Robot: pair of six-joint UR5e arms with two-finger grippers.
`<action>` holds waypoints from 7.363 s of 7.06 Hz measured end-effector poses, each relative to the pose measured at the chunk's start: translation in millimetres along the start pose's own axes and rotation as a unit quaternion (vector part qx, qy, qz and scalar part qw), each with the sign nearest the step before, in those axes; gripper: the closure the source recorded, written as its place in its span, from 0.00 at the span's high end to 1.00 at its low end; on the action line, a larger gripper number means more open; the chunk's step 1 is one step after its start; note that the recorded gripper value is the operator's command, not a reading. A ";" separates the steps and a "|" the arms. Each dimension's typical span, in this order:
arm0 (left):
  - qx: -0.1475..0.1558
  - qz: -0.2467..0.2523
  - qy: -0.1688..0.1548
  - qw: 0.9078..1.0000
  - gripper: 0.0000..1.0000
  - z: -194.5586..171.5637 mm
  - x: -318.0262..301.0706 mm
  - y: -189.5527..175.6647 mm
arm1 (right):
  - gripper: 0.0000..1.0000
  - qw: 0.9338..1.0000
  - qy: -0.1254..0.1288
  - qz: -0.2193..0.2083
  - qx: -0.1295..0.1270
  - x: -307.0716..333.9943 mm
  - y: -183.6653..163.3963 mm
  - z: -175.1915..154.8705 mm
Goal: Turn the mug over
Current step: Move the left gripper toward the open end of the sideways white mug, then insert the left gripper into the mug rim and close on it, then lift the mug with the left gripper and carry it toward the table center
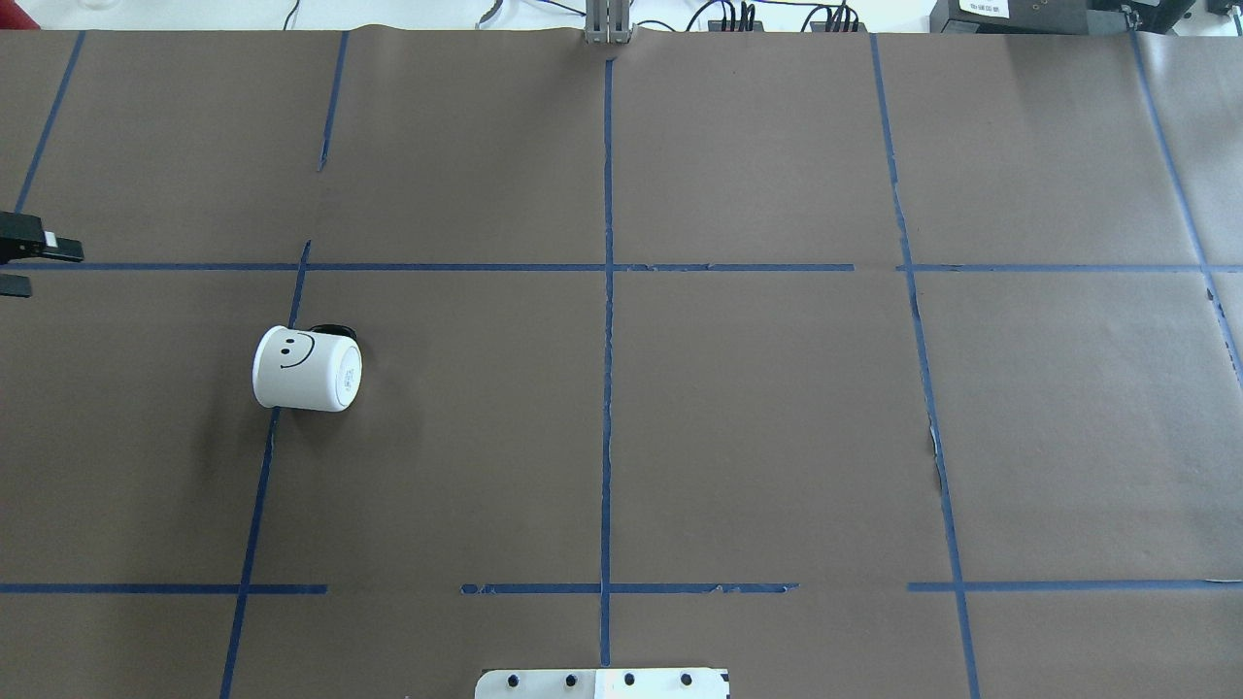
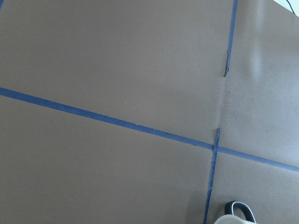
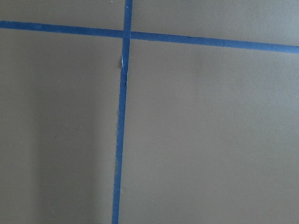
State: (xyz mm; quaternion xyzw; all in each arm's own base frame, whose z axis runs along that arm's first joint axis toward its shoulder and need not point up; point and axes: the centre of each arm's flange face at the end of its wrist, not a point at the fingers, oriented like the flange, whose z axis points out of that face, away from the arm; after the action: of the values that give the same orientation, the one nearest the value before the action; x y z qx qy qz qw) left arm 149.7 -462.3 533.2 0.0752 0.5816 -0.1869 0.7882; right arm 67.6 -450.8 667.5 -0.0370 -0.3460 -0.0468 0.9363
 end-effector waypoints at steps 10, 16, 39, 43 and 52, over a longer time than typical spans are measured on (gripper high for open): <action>-0.018 0.059 0.221 0.973 1.00 111.3 15.0 49.5 | 1.00 1.000 0.000 0.000 0.000 0.3 0.1 0.4; -0.076 0.083 0.259 0.959 1.00 127.6 12.9 82.5 | 1.00 1.000 0.000 0.000 0.000 0.2 0.1 0.3; -0.055 -0.084 0.202 0.974 0.00 183.7 289.2 98.3 | 1.00 1.000 0.000 0.000 0.000 0.0 0.0 0.0; -0.010 -0.093 -0.008 0.996 0.00 247.0 465.1 138.1 | 1.00 1.000 0.000 0.000 0.000 0.0 0.0 0.0; 0.025 0.010 -0.256 0.966 0.00 318.2 545.3 239.7 | 1.00 1.000 0.000 0.000 0.000 0.0 0.0 0.0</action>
State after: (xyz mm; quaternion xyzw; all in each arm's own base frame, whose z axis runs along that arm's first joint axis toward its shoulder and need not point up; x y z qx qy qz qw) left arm 662.3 -462.0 93.7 0.0507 0.3543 -0.2064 0.9107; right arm 67.6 -450.8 667.5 -0.0371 -0.3460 -0.0468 0.9363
